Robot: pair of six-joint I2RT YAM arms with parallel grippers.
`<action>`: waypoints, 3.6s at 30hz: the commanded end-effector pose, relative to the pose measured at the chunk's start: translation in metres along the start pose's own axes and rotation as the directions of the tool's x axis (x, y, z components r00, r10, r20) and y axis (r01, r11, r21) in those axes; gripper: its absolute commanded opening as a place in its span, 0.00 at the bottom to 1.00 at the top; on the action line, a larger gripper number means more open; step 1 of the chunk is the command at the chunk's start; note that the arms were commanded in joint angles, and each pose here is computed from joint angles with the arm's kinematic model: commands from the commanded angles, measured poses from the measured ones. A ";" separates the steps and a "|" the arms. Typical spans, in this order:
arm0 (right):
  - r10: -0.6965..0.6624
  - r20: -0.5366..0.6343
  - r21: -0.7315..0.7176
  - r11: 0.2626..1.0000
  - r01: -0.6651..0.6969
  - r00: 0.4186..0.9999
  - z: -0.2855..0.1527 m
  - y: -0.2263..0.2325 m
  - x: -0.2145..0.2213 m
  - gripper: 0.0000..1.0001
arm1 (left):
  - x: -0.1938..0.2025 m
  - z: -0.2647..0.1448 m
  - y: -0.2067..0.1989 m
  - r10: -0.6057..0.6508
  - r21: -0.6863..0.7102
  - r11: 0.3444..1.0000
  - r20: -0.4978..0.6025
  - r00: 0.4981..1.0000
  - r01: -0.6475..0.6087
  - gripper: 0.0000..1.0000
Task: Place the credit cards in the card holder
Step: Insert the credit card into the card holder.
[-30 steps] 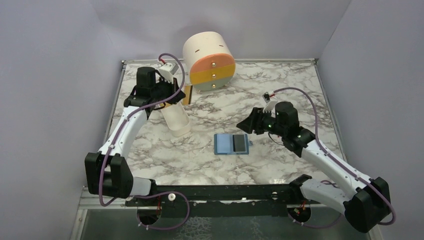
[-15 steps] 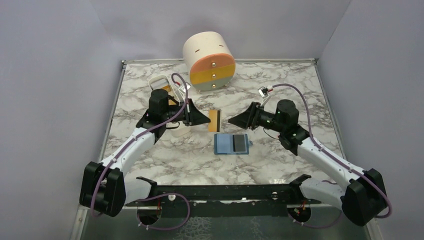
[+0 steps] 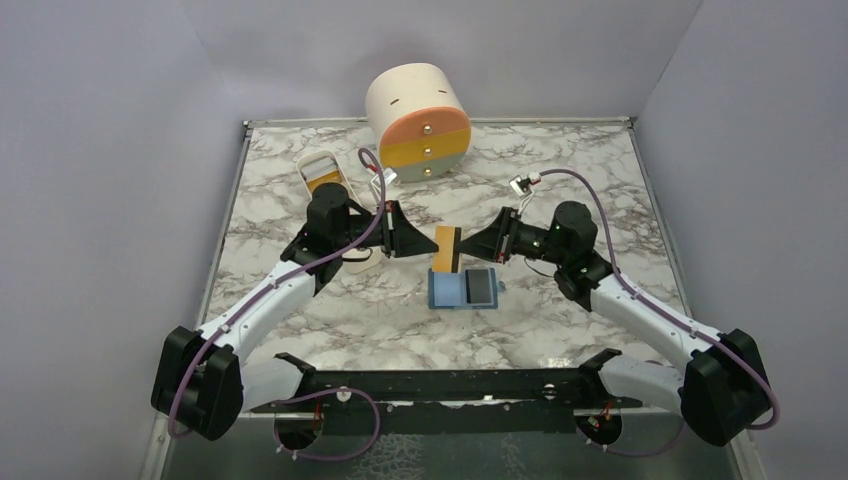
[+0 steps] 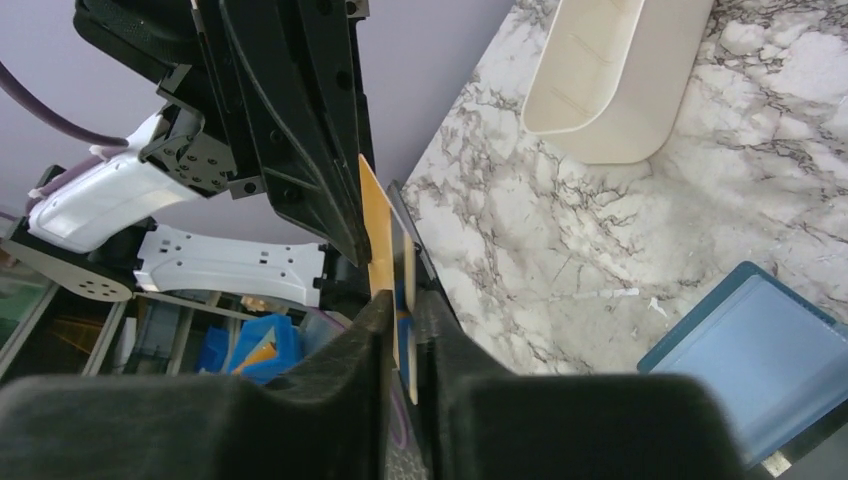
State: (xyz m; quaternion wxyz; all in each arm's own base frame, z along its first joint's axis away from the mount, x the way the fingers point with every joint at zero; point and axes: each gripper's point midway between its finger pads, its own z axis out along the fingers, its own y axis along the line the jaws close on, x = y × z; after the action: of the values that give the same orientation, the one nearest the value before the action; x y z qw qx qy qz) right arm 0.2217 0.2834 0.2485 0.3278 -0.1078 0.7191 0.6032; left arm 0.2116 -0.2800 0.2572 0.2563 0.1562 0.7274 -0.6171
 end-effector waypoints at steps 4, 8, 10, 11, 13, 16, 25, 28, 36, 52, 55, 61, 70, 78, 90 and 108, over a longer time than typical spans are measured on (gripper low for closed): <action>-0.031 -0.006 -0.051 0.998 0.031 0.999 -0.005 0.009 0.007 0.01 | -0.007 0.006 0.006 -0.009 -0.025 1.000 0.046 0.999 0.011 0.19; -0.050 -0.003 -0.007 0.999 0.050 0.999 -0.007 0.000 0.009 0.01 | -0.008 0.005 0.017 -0.017 -0.073 0.997 0.077 0.997 0.022 0.52; -0.054 -0.004 0.037 0.998 0.055 0.999 -0.009 -0.008 0.011 0.01 | -0.008 0.004 0.019 0.001 -0.086 0.996 0.074 0.997 0.005 0.58; -0.054 -0.004 0.060 0.997 0.054 0.999 -0.010 -0.013 0.012 0.01 | -0.009 0.004 0.020 0.017 -0.100 0.995 0.072 0.997 -0.010 0.61; -0.060 -0.011 0.111 0.992 0.061 0.998 -0.012 -0.021 0.013 0.01 | -0.011 0.003 0.026 0.055 -0.136 0.990 0.065 0.996 -0.046 0.64; -0.067 -0.017 0.209 0.975 0.069 0.998 -0.017 -0.037 0.014 0.01 | -0.012 0.000 0.037 0.089 -0.200 0.977 0.062 0.994 -0.075 0.65; -0.021 -0.079 0.456 0.888 0.055 0.997 -0.030 -0.092 0.029 0.01 | 0.006 -0.014 0.087 0.126 -0.424 0.898 -0.013 0.992 -0.120 0.56; 0.028 -0.075 0.544 0.839 0.017 0.997 -0.035 -0.111 0.032 0.01 | 0.016 -0.020 0.101 0.120 -0.487 0.865 -0.036 0.992 -0.122 0.49; 0.105 -0.088 0.652 0.758 -0.022 0.991 -0.037 -0.145 0.044 0.01 | 0.042 -0.010 0.122 0.083 -0.537 0.834 -0.099 0.992 -0.124 0.33; 0.162 -0.170 0.583 0.811 -0.033 0.972 -0.017 -0.171 0.064 0.01 | 0.090 0.029 0.165 0.017 -0.533 0.838 -0.186 0.982 -0.115 0.00; 0.173 -0.176 0.575 0.817 -0.042 0.969 -0.016 -0.176 0.068 0.01 | 0.099 0.032 0.173 0.001 -0.542 0.833 -0.203 0.979 -0.113 0.00; 0.179 -0.173 0.580 0.813 -0.046 0.969 -0.020 -0.183 0.068 0.01 | 0.117 0.033 0.192 -0.037 -0.566 0.817 -0.237 0.971 -0.107 0.00; 0.197 -0.168 0.589 0.805 -0.062 0.966 -0.026 -0.195 0.075 0.01 | 0.132 0.030 0.205 -0.070 -0.594 0.797 -0.263 0.962 -0.105 0.00; 0.232 -0.177 0.589 0.804 -0.086 0.957 -0.028 -0.204 0.090 0.01 | 0.142 0.028 0.209 -0.093 -0.608 0.788 -0.272 0.958 -0.096 0.00; 0.262 -0.171 0.580 0.806 -0.118 0.950 -0.033 -0.201 0.101 0.01 | 0.149 0.022 0.212 -0.105 -0.624 0.776 -0.273 0.956 -0.093 0.00; 0.284 -0.176 0.549 0.823 -0.145 0.943 -0.027 -0.197 0.103 0.12 | 0.151 0.032 0.200 -0.122 -0.587 0.808 -0.238 0.963 -0.042 0.00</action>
State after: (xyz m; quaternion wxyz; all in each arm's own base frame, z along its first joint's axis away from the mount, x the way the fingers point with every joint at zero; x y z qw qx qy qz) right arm 0.2445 0.2357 0.0349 0.1869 -0.0050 0.8966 0.4014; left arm 0.2195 -0.2917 0.0231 0.2056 0.1387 0.9014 -0.3549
